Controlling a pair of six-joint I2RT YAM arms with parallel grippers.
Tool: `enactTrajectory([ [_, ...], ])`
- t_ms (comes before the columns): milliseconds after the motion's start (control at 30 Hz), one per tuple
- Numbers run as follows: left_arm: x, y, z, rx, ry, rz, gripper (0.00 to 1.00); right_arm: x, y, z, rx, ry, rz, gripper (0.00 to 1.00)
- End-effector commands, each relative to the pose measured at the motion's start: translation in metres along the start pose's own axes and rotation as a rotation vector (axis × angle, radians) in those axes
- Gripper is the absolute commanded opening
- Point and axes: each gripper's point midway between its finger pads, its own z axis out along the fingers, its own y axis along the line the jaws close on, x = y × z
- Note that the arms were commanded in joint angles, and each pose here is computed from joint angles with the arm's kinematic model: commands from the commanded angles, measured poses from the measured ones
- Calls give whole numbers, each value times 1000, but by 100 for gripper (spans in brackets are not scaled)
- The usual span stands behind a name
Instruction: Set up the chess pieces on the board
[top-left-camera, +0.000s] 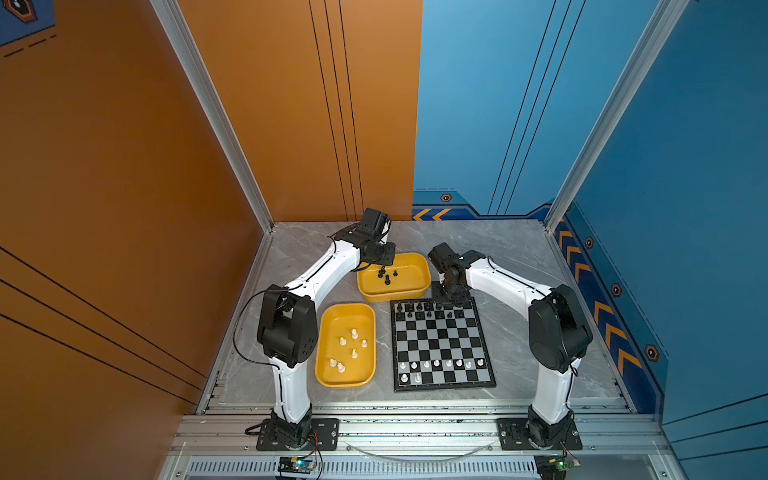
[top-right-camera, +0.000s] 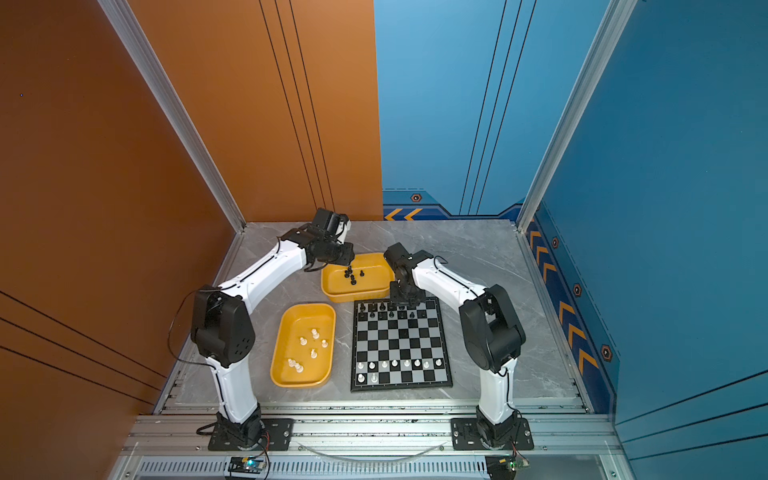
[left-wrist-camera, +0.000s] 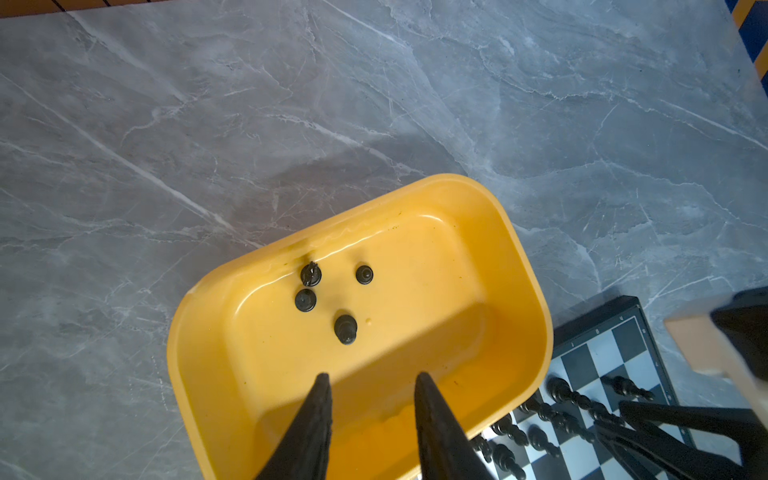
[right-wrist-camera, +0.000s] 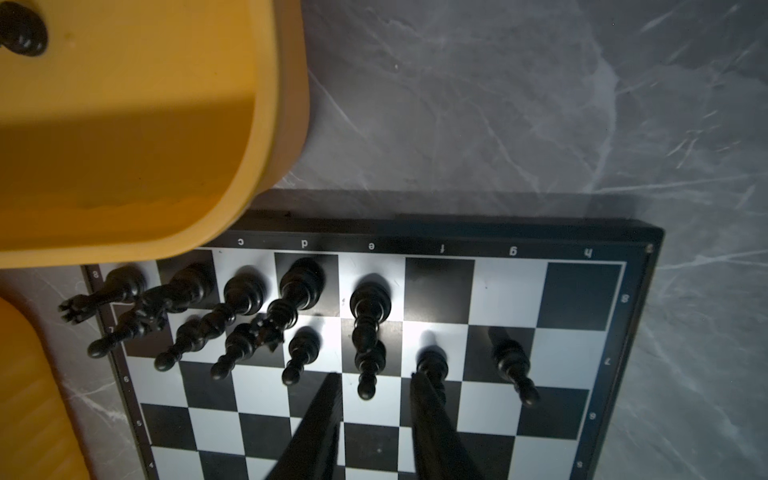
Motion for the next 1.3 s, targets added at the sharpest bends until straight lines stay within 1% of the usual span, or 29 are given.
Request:
enactTrajectory([
  [0,5,1,-13,-26,5,16,36,2,0,11,-12,22,-9,31],
  [233,4,0,-16,-32,5,17,36,0,-1,17,-6,25,-9,31],
  [433,4,-1,-17,-32,5,22,36,-4,-5,20,1,23,-3,28],
  [833,6,0,-15,-40,15,23,36,-7,-2,24,-21,38,-3,29],
  [1267,7,5,-13,-43,20,20,35,-13,-2,28,-9,31,4,27],
])
